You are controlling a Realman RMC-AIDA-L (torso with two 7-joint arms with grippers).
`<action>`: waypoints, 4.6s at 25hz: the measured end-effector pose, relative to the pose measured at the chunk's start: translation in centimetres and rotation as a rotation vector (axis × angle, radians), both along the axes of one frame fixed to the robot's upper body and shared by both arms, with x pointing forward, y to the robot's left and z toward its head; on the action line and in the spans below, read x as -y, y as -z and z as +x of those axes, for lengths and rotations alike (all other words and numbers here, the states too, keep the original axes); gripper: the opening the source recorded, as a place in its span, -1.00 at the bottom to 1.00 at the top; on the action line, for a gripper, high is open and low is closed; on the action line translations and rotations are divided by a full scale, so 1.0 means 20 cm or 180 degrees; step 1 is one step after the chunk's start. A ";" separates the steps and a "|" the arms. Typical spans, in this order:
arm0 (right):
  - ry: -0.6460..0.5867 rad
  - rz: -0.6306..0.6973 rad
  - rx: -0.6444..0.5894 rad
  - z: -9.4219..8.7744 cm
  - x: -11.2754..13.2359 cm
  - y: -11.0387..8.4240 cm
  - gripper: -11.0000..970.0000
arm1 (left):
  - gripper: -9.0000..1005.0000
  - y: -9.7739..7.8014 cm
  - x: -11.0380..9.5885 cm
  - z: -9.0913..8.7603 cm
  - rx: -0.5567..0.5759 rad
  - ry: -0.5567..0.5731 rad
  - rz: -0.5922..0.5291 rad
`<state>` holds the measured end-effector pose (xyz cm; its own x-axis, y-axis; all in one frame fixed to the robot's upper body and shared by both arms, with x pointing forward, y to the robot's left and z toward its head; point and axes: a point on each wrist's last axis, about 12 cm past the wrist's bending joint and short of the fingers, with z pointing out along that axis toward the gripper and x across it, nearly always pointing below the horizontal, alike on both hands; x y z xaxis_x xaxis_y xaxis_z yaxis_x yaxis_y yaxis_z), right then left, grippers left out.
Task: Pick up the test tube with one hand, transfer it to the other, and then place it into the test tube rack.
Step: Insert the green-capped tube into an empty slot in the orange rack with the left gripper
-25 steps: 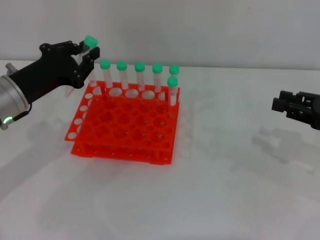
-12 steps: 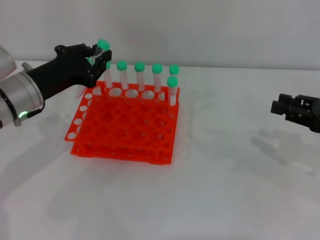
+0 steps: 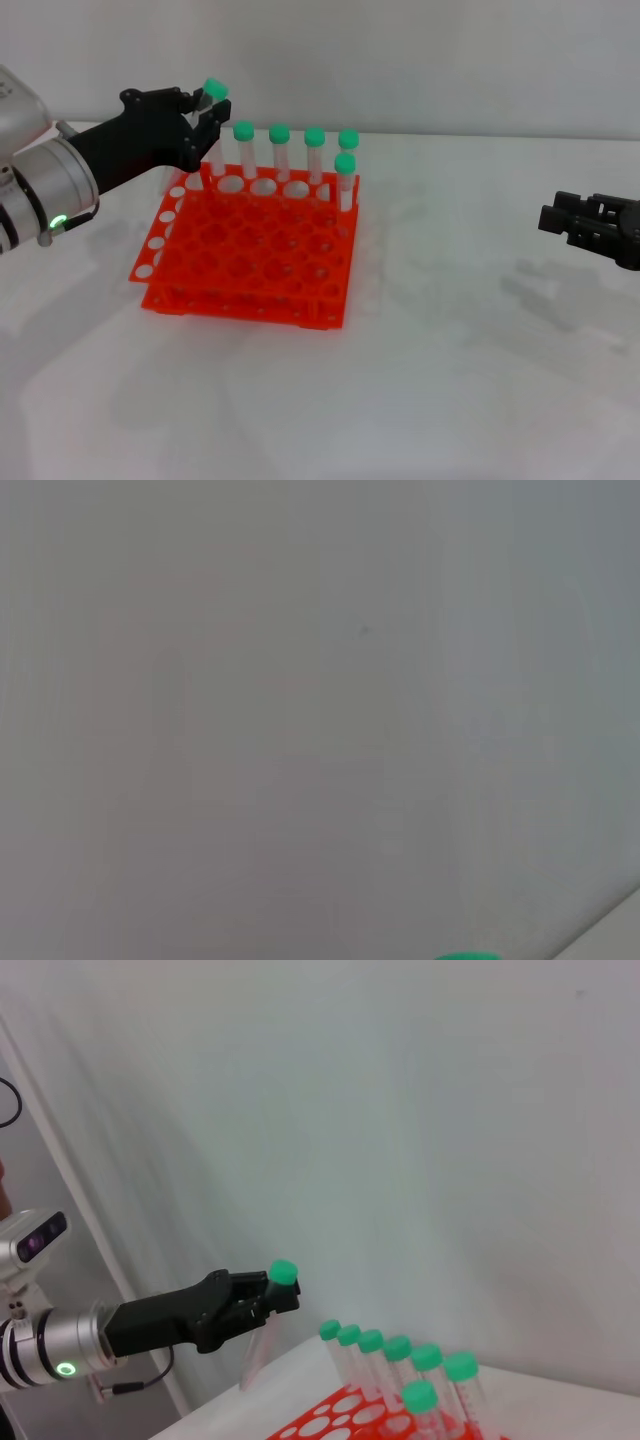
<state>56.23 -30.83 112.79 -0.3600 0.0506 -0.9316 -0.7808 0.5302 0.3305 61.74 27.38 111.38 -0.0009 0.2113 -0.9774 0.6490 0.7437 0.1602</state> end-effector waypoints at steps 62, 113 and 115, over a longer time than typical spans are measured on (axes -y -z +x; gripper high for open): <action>0.0097 -0.0071 0.0045 0.05 -0.04 0.02 -0.13 | -0.50 0.09 0.39 0.07 0.0126 0.0462 0.0219; 0.0175 -0.0072 0.0068 0.06 -0.03 0.01 -0.13 | -0.50 0.17 0.34 0.05 -0.0205 0.0231 0.0269; 0.0176 -0.0071 0.0066 0.06 -0.03 0.01 -0.13 | -0.50 0.18 0.34 0.05 -0.0231 0.0197 0.0288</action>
